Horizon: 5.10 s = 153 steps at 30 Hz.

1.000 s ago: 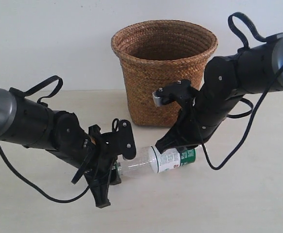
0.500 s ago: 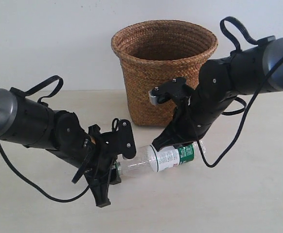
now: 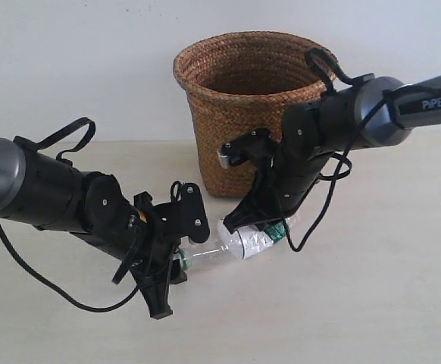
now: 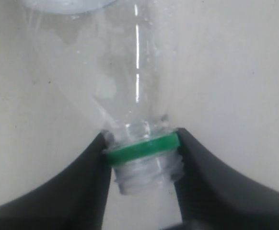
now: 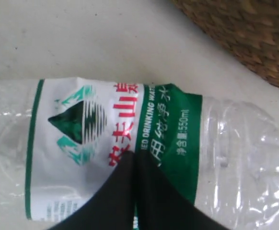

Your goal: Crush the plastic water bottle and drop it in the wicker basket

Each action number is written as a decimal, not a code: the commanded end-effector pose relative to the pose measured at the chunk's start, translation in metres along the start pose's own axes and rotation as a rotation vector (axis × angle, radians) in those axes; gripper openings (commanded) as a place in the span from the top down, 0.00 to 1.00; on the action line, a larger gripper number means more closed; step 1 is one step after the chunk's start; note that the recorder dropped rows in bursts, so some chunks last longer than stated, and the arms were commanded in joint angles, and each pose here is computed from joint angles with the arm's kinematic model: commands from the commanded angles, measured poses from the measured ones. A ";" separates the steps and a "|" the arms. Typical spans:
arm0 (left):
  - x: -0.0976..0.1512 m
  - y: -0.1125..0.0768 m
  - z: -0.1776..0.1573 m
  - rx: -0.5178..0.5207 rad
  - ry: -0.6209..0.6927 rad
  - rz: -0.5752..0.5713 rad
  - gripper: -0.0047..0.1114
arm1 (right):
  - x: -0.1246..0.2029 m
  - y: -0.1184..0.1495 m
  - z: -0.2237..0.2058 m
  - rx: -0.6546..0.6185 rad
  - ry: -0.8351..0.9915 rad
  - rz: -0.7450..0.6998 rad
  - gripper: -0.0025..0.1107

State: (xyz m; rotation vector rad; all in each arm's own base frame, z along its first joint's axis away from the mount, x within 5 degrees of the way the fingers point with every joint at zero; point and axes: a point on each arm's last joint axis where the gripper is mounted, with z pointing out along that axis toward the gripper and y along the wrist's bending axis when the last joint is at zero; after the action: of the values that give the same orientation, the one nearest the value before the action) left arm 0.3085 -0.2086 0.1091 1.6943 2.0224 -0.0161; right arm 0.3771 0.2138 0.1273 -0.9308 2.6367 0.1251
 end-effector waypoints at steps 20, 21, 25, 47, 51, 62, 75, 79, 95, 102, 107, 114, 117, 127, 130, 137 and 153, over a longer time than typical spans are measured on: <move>-0.001 -0.005 0.000 0.025 0.021 0.138 0.93 | 0.017 0.005 0.047 -0.110 0.311 -0.042 0.98; -0.001 -0.004 0.000 0.015 0.016 0.145 0.93 | 0.014 0.005 0.040 -0.109 0.294 -0.043 0.98; -0.003 -0.001 0.000 -0.013 0.003 0.170 0.93 | 0.004 0.005 0.015 -0.104 0.243 -0.048 0.98; -0.003 -0.001 0.000 -0.015 0.002 0.175 0.93 | -0.003 0.005 -0.059 -0.202 -0.062 -0.015 0.98; -0.003 -0.001 0.000 -0.015 0.002 0.175 0.93 | 0.000 0.009 -0.042 -0.221 -0.023 -0.006 0.98; -0.003 -0.001 0.000 -0.015 0.002 0.175 0.93 | 0.026 0.026 0.029 -0.282 0.176 -0.014 0.98; -0.003 -0.001 0.000 -0.015 0.002 0.175 0.93 | 0.044 0.028 0.053 -0.338 0.301 -0.022 0.98; -0.003 -0.001 0.000 -0.015 0.002 0.175 0.93 | 0.028 0.016 0.021 -0.314 0.205 -0.005 0.98; -0.003 -0.001 0.000 -0.015 0.002 0.175 0.93 | 0.047 -0.035 -0.133 -0.087 -0.392 0.189 0.98; -0.003 -0.001 0.000 -0.015 0.002 0.175 0.93 | 0.133 -0.016 -0.168 0.245 -0.753 0.389 0.98; -0.003 -0.001 0.000 -0.015 0.002 0.175 0.93 | 0.193 0.011 -0.175 0.335 -1.132 0.375 0.98; -0.003 -0.001 0.000 -0.015 0.002 0.175 0.93 | 0.246 0.020 -0.176 0.353 -1.370 0.373 0.98; -0.003 -0.002 0.000 -0.009 0.004 0.174 0.93 | 0.247 0.020 -0.174 0.342 -1.340 0.375 0.98; -0.003 -0.002 -0.003 0.000 0.005 0.175 0.93 | 0.258 0.027 -0.180 0.278 -1.253 0.339 0.98; -0.004 -0.001 -0.005 -0.002 0.003 0.175 0.93 | 0.265 0.031 -0.188 0.241 -1.254 0.328 0.98; -0.005 -0.001 -0.007 -0.002 0.001 0.176 0.93 | 0.287 0.044 -0.200 0.116 -1.248 0.276 0.98; -0.025 0.004 -0.093 0.000 -0.076 0.005 0.93 | 0.312 0.061 -0.196 -0.037 -1.135 0.208 0.98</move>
State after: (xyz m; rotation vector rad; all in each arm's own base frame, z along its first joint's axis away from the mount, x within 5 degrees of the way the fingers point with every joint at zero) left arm 0.2915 -0.2030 0.1787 1.7509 1.9151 -0.0239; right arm 0.0570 0.0383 0.2041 -0.3588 1.6386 0.5662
